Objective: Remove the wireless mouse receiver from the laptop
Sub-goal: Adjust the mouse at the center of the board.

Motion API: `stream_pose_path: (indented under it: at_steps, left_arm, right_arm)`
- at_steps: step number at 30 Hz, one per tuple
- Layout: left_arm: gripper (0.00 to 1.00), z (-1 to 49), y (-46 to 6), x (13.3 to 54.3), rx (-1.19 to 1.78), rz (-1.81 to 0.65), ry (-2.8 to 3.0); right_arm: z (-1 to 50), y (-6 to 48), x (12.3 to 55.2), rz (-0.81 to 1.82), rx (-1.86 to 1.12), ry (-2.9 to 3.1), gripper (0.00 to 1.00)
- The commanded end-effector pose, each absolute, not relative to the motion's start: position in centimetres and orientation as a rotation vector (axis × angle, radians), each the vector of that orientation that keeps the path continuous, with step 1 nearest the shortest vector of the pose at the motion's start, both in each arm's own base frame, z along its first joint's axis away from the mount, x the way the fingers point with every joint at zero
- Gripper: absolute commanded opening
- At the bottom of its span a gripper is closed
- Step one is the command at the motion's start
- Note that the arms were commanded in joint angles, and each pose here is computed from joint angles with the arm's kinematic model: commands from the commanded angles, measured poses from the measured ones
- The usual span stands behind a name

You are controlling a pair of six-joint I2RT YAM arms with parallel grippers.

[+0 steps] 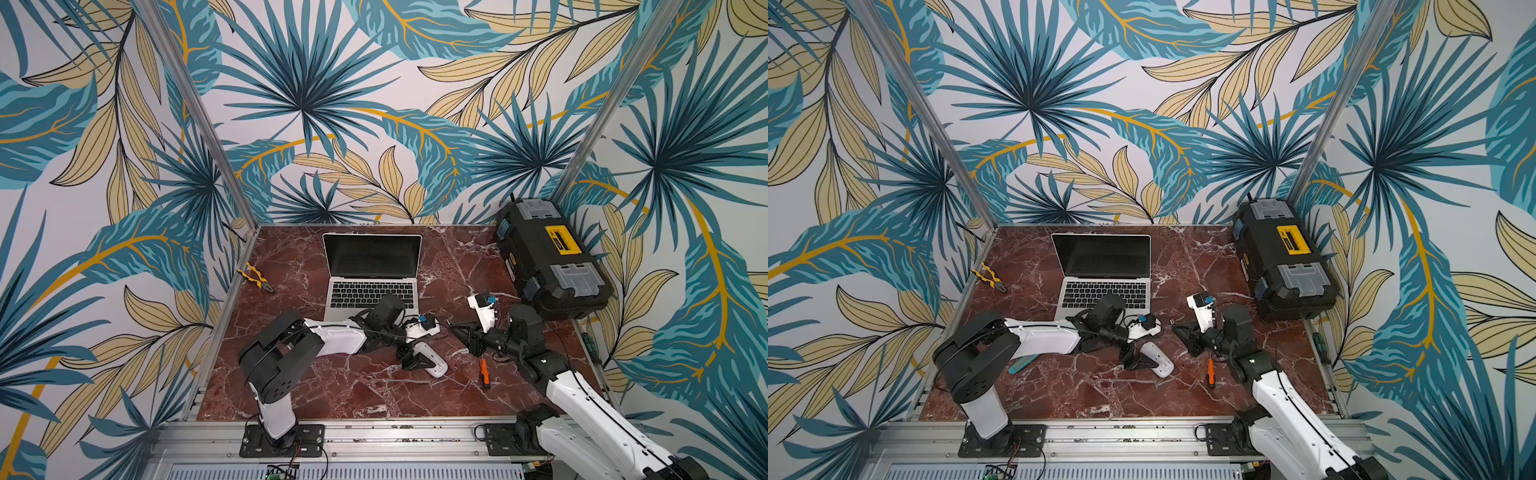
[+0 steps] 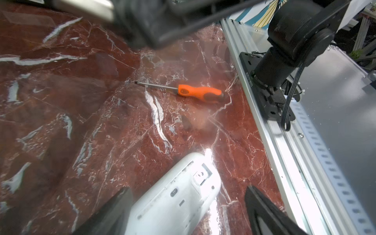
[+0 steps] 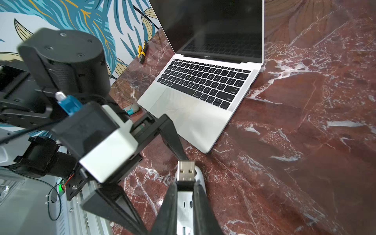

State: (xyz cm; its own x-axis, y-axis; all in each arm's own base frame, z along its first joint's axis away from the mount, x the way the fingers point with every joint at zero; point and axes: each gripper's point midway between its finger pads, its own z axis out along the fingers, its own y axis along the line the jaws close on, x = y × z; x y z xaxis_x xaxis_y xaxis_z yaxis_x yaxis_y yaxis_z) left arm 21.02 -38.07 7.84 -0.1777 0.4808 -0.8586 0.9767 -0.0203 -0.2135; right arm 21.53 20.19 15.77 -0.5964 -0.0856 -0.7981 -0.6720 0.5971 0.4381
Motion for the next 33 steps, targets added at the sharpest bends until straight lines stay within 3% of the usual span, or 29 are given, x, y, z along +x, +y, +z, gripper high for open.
stream_pose_path:
  at_steps: [1,14,33]
  left_arm:
    - [0.91,7.7,-38.8,21.3,1.547,-1.134,1.553]
    - [0.92,5.1,-38.5,20.5,1.485,-1.21,1.542]
    - [0.84,3.7,-37.3,20.2,1.307,-1.122,1.547]
  right_arm:
    - [16.1,20.3,21.1,1.001,-0.598,2.025,0.08]
    - [16.8,20.5,20.5,1.031,-0.612,1.983,0.08]
    - [16.7,20.6,20.5,1.031,-0.627,1.981,0.08]
